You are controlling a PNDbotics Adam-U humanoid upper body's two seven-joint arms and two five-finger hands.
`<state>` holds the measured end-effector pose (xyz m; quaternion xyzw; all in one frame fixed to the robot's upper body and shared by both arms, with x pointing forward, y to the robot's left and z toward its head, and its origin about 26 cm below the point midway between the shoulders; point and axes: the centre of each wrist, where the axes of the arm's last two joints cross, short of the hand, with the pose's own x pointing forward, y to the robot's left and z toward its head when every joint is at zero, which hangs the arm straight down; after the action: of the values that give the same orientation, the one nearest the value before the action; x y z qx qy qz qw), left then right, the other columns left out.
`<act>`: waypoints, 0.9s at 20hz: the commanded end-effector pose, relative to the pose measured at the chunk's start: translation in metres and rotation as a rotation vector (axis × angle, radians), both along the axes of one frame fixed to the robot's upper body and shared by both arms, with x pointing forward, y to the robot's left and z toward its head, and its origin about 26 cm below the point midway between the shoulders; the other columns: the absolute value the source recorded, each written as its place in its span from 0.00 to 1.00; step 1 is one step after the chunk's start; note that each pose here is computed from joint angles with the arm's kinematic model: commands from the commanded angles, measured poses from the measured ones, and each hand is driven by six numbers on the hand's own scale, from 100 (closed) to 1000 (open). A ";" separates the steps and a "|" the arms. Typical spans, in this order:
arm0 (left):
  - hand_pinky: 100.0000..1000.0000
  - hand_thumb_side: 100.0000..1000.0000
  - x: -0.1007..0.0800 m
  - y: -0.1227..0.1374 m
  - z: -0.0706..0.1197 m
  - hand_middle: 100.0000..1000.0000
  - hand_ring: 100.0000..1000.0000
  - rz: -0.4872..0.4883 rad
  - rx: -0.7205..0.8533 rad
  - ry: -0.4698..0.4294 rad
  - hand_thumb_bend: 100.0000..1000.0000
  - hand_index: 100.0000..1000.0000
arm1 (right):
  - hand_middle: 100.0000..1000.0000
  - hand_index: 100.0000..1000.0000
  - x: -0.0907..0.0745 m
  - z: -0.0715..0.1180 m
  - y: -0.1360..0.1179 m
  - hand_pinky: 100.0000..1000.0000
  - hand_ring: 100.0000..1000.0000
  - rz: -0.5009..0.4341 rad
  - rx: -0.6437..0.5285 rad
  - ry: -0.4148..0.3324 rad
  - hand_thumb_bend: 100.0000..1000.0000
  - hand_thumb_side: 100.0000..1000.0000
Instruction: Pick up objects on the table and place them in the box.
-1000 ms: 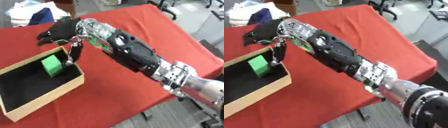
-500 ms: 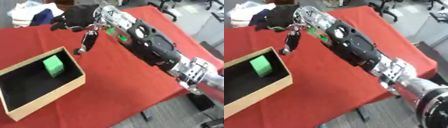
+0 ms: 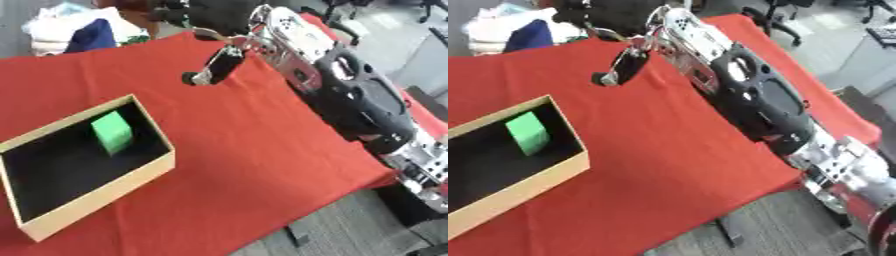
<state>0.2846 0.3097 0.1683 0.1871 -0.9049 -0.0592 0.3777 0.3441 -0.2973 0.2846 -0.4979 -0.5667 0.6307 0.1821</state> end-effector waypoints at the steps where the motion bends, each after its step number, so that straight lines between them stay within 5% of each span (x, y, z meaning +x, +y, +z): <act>1: 0.65 0.60 -0.002 0.001 0.006 0.56 0.60 0.002 0.007 -0.024 0.00 0.73 | 1.00 1.00 -0.009 0.013 -0.006 0.79 0.83 0.006 0.044 -0.087 0.26 0.21; 10: 0.65 0.61 -0.002 -0.001 0.005 0.56 0.60 -0.003 -0.007 -0.022 0.00 0.73 | 1.00 1.00 -0.015 0.001 -0.010 0.76 0.80 0.004 0.223 -0.169 0.07 0.00; 18: 0.65 0.61 -0.002 -0.003 0.003 0.55 0.59 -0.010 -0.012 -0.016 0.00 0.72 | 1.00 1.00 -0.018 -0.020 -0.012 0.74 0.77 0.023 0.413 -0.195 0.00 0.00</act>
<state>0.2846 0.3064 0.1653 0.1809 -0.9052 -0.0506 0.3813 0.3301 -0.3082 0.2541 -0.4960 -0.6931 0.4691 0.2314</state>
